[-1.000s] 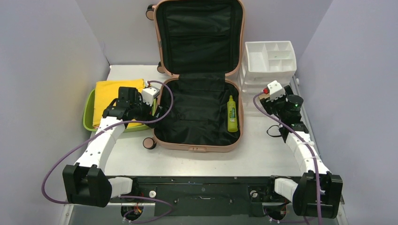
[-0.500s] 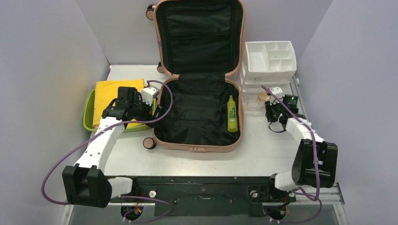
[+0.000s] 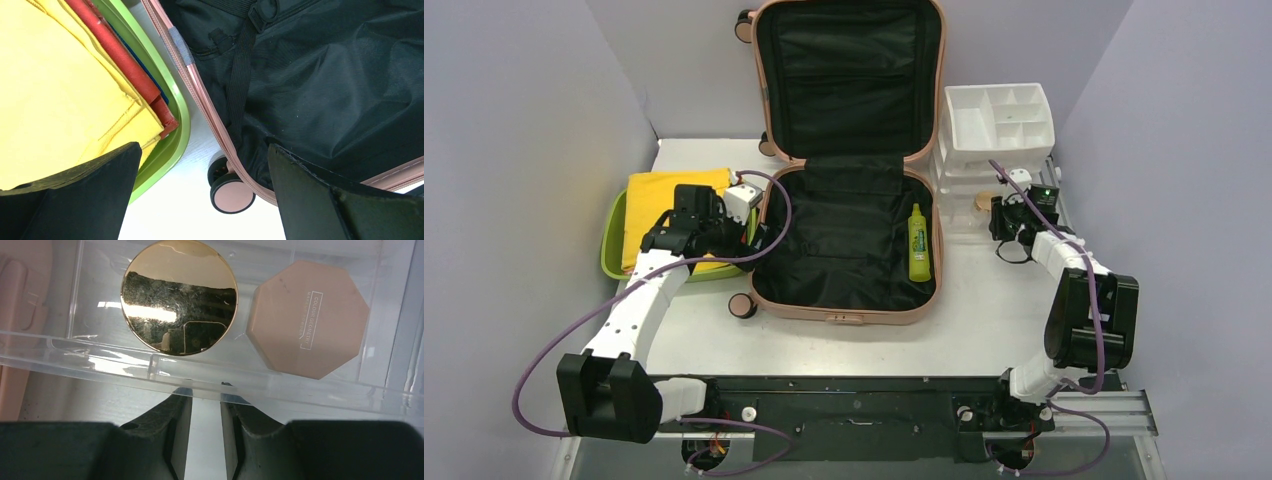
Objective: Open, take out, and arrange the luggage
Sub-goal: Close the drawer in the storage box.
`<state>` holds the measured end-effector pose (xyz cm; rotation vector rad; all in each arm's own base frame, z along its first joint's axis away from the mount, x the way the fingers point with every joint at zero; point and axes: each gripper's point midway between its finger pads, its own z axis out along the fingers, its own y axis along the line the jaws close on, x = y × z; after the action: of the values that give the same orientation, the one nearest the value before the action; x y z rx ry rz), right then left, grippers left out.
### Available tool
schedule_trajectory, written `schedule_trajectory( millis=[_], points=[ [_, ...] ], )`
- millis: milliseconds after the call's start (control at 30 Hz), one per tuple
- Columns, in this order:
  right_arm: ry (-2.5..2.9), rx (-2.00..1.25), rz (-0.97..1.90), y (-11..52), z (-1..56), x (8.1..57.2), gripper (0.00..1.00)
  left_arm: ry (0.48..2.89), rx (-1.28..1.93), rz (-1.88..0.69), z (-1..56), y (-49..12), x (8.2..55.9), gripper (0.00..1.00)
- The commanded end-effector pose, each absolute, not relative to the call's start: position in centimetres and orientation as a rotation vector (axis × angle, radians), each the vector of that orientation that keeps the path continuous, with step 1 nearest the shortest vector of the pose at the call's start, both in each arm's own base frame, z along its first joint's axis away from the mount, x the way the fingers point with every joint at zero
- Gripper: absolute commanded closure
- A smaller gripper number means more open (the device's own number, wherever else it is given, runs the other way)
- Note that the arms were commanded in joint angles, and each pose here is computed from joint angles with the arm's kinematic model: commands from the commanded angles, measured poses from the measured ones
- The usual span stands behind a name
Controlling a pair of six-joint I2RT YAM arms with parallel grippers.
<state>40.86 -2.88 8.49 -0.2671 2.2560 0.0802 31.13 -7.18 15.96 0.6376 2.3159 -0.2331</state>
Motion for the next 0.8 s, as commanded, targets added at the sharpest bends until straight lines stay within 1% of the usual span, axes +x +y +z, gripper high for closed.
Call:
schedule_trajectory(
  millis=[0, 233, 433, 567, 633, 733, 767],
  points=[
    [2.080, -0.247, 0.056, -2.9, 13.0, 45.3, 0.76, 2.277, 0.624, -0.218, 16.8, -7.0, 32.1, 0.04],
    [1.995, -0.222, 0.095, -1.6, 14.1, 46.0, 0.75, 2.269, 0.623, -0.212, 16.9, -6.9, 32.1, 0.04],
    [1.870, -0.005, 0.198, -1.5, 15.5, 46.6, 0.73, 2.271, 0.620, -0.212, 16.9, -6.8, 32.0, 0.04],
    [1.874, 0.184, 0.284, -1.8, 15.0, 46.0, 0.69, 2.264, 0.621, -0.208, 17.0, -6.8, 32.0, 0.04],
    [1.884, 0.286, 0.379, -1.5, 14.3, 46.0, 0.68, 2.265, 0.621, -0.208, 17.0, -6.8, 32.0, 0.04],
    [1.891, 0.349, 0.478, -0.8, 13.1, 46.4, 0.68, 2.268, 0.621, -0.206, 16.9, -6.7, 32.0, 0.04],
    [1.872, 0.359, 0.497, -0.7, 13.5, 46.8, 0.68, 2.269, 0.620, -0.203, 16.9, -6.6, 32.1, 0.04]
  ],
)
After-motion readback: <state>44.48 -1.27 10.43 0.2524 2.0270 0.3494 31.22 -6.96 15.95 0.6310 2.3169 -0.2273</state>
